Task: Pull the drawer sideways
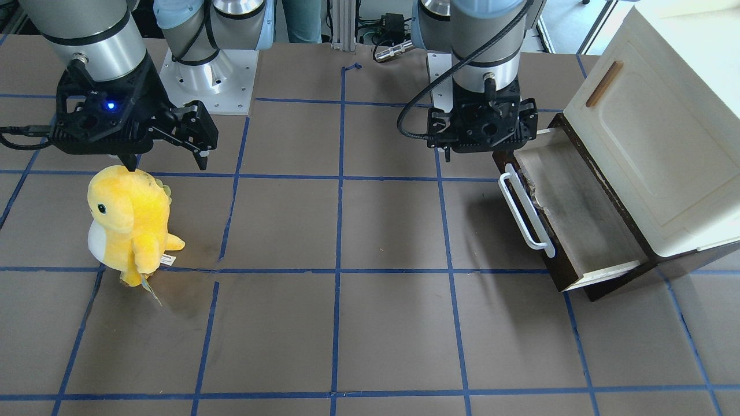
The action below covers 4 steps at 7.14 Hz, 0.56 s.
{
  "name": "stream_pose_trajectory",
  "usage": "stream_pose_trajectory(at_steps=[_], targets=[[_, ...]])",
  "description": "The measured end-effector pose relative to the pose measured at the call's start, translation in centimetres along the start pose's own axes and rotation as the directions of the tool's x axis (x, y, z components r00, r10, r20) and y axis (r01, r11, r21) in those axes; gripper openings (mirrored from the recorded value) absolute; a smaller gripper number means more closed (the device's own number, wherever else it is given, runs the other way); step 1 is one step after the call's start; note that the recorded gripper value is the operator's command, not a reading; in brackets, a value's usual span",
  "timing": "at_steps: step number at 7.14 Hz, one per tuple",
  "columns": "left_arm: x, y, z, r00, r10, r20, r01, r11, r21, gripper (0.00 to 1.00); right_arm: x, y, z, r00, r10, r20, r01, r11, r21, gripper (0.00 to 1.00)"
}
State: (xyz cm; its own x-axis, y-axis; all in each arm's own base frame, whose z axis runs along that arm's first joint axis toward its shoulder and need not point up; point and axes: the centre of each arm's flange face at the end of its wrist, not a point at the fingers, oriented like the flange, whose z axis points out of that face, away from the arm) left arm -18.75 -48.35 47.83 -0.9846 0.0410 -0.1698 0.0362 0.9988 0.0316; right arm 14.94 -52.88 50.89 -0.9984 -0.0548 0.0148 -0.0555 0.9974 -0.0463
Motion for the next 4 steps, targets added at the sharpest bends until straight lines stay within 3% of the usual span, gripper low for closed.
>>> stream_pose_trajectory(at_steps=[2, 4], targets=[[-4.0, 0.2, -2.0, 0.987, -0.048, -0.151, 0.05, 0.999, 0.011, 1.0, 0.0, 0.0, 0.0, 1.0, 0.0, 0.0, 0.0, 1.0, 0.0, 1.0], [-5.0, 0.3, -2.2, 0.982, -0.068, -0.176, 0.071, 0.997, 0.011, 1.0, 0.0, 0.0, 0.0, 1.0, 0.0, 0.0, 0.0, 1.0, 0.0, 1.0]])
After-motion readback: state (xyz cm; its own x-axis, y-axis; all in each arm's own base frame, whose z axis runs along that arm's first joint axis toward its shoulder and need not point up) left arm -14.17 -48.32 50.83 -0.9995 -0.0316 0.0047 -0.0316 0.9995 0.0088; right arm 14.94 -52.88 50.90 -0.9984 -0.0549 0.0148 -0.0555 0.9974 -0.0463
